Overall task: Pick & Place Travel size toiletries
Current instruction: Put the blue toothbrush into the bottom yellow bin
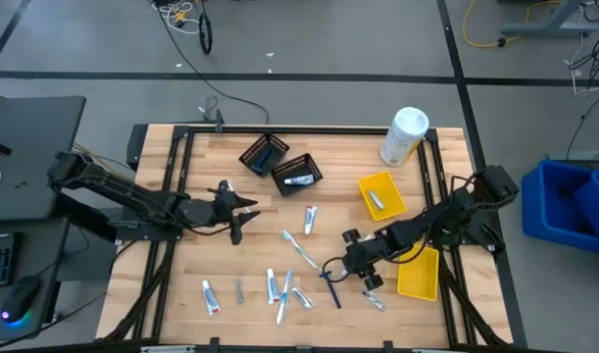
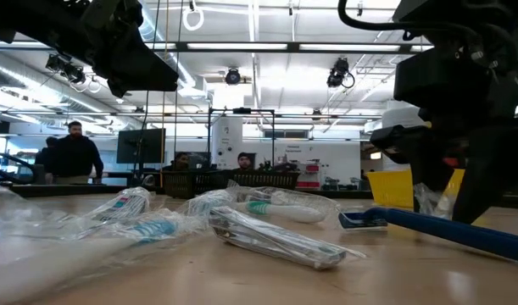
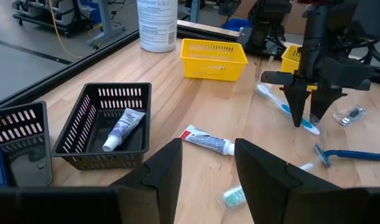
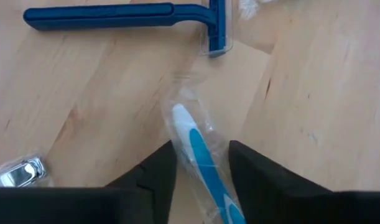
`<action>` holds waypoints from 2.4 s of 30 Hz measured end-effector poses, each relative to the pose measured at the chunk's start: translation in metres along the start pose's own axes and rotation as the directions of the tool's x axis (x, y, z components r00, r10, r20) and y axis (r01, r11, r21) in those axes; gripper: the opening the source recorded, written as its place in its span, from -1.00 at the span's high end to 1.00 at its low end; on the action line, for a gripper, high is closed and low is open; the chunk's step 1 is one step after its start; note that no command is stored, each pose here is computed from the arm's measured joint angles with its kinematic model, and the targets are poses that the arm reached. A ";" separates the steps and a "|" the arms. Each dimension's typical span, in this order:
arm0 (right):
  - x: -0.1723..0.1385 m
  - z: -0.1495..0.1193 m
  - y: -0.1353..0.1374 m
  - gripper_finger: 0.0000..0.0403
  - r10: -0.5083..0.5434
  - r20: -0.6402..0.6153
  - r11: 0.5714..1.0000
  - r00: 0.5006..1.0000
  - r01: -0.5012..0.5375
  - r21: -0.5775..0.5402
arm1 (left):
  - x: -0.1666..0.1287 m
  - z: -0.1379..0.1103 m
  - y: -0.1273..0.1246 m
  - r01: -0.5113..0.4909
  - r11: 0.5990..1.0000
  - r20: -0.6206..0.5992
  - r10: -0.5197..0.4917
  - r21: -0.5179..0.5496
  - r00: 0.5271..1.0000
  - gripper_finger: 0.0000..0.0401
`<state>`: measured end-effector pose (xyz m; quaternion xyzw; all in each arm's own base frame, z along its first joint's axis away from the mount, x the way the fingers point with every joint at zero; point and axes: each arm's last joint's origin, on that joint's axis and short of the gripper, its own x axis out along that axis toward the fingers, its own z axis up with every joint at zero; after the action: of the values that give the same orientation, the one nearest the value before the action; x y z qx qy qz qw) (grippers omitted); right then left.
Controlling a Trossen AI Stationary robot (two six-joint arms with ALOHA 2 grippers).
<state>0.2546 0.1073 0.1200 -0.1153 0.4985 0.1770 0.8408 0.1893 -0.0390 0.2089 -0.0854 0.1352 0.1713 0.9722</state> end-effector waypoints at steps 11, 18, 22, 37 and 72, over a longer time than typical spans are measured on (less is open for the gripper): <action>-0.006 0.023 -0.013 0.71 -0.125 0.111 0.989 0.986 0.115 0.090 | 0.000 0.000 0.000 0.004 1.000 -0.001 -0.004 -0.001 1.000 0.23; -0.049 0.060 -0.029 0.73 -0.266 0.094 0.856 0.959 0.190 0.480 | 0.000 0.000 -0.001 0.028 1.000 -0.009 -0.028 -0.003 1.000 0.23; -0.076 0.072 -0.032 0.73 -0.305 0.076 0.727 0.949 0.181 0.662 | 0.000 0.000 -0.001 0.028 1.000 -0.010 -0.028 -0.003 1.000 0.23; -0.106 0.076 -0.029 0.97 -0.393 0.113 0.625 0.913 0.175 0.761 | 0.000 -0.003 -0.001 0.038 0.999 -0.034 -0.037 0.017 0.999 0.23; -0.167 -0.015 0.046 1.00 -0.159 -0.358 0.114 0.920 0.377 0.919 | 0.000 -0.006 -0.001 0.092 0.995 -0.084 -0.088 0.045 0.993 0.23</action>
<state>0.1504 0.1137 0.2588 0.3479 0.5340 -0.3498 0.6866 0.1880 -0.0416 0.2033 -0.0748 0.1752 0.1204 0.9743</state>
